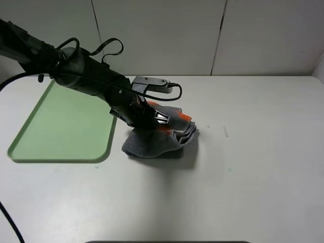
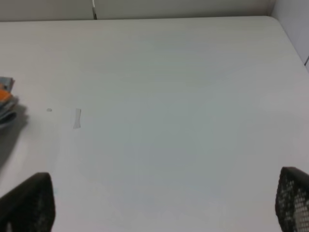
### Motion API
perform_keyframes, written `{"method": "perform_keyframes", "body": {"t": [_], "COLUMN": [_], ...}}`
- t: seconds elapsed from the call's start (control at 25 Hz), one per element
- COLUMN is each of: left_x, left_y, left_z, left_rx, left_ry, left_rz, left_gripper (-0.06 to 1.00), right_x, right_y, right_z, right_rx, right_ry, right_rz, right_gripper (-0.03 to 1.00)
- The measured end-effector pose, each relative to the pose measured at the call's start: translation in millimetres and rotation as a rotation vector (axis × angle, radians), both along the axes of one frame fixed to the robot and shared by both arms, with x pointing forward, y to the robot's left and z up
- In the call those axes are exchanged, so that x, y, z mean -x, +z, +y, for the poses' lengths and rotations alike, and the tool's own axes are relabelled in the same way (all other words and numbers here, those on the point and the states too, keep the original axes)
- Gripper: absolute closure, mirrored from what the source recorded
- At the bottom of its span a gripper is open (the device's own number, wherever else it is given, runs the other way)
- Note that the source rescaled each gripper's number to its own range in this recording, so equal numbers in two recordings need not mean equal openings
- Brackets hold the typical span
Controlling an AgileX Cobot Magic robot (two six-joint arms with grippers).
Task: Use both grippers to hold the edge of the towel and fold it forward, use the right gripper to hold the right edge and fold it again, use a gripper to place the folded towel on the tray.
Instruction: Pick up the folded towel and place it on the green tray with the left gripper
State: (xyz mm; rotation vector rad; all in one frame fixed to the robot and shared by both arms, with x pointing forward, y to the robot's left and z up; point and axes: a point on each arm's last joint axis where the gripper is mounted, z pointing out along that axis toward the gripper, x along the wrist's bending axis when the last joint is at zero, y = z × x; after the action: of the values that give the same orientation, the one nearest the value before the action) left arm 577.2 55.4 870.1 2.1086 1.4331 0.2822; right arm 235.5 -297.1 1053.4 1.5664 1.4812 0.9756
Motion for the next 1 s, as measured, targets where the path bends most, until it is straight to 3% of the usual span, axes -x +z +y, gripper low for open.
{"method": "perform_keyframes", "body": {"t": [0.28, 0.6, 1.0], "left_x": [-4, -20, -39], "left_y": [25, 59, 63], "left_z": [16, 60, 120], "left_rx": [-0.032, -0.081, -0.161], "left_ry": [0.017, 0.086, 0.201], "left_rz": [0.000, -0.035, -0.006], "left_gripper": [0.73, 0.73, 0.73], "right_x": [0, 0, 0], "right_y": [0, 0, 0], "right_z": [0, 0, 0], "right_rx": [0.000, 0.000, 0.000], "right_ry": [0.000, 0.000, 0.000], "right_rz": [0.000, 0.000, 0.000], "right_gripper": [-0.03, -0.03, -0.03]}}
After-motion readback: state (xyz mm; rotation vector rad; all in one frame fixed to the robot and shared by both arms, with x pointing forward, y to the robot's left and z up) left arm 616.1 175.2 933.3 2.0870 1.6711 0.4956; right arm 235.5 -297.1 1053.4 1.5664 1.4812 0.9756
